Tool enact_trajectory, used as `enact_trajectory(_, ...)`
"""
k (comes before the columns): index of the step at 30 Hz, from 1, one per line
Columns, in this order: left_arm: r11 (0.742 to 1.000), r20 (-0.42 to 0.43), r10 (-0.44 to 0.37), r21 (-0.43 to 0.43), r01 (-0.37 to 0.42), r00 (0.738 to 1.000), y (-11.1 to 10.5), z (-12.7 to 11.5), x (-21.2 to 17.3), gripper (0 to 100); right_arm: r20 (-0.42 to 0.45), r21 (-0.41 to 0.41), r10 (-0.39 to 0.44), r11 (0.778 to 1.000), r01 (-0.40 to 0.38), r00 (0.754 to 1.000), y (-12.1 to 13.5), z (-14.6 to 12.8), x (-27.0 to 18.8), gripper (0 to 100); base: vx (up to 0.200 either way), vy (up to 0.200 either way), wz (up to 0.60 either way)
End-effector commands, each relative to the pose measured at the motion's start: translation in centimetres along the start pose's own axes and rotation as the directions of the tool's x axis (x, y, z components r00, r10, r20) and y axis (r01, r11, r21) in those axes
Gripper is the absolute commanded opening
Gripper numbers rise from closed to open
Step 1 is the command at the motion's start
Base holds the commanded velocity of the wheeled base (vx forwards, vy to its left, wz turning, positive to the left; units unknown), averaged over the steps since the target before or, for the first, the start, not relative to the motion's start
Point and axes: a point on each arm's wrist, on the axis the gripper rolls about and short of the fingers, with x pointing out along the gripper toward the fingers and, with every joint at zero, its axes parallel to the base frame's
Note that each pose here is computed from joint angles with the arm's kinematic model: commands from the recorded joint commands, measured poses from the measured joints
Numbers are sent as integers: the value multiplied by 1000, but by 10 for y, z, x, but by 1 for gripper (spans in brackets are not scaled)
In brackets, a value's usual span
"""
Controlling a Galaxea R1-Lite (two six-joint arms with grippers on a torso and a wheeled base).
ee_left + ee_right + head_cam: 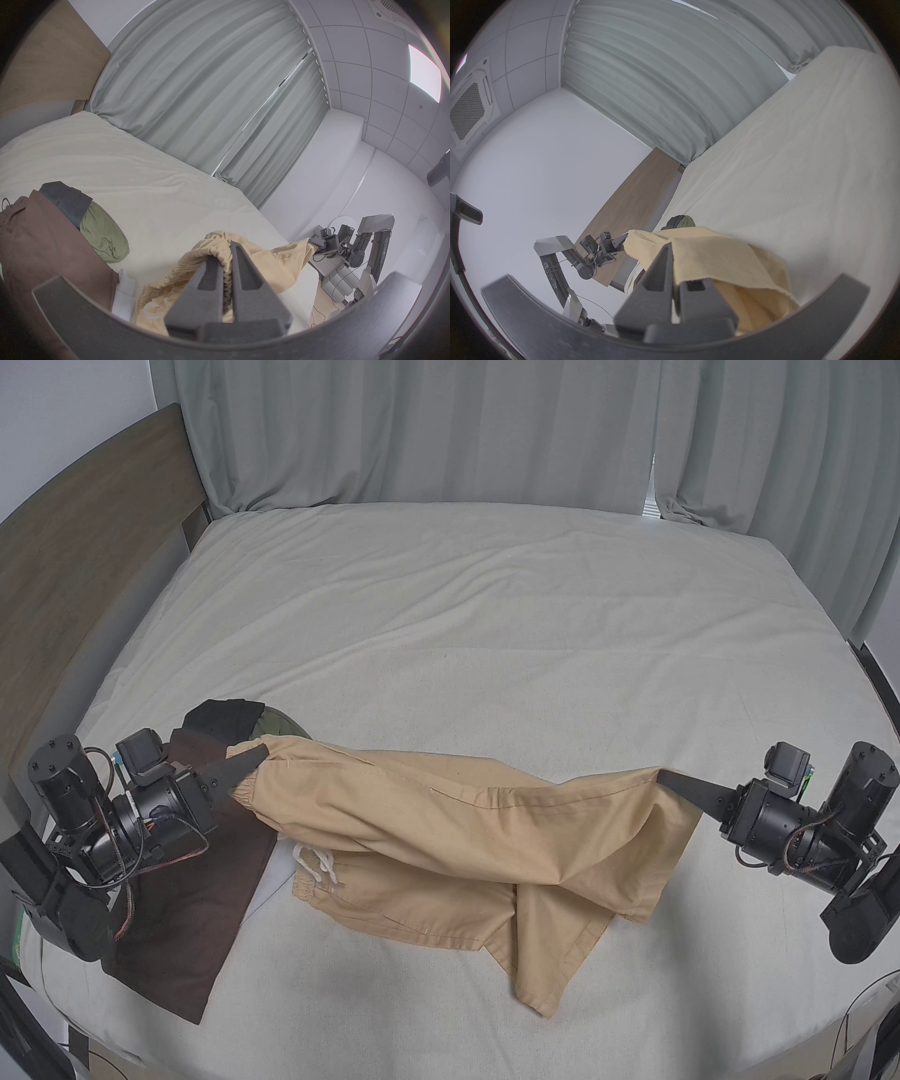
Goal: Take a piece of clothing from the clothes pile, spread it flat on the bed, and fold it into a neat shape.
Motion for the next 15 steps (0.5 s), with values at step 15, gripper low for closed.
enact_trajectory(15,1000,14,13,7,-13,1000,6,3,0,0,63,-51,-26,998,30,998,-8,16,-3,0,0,0,0)
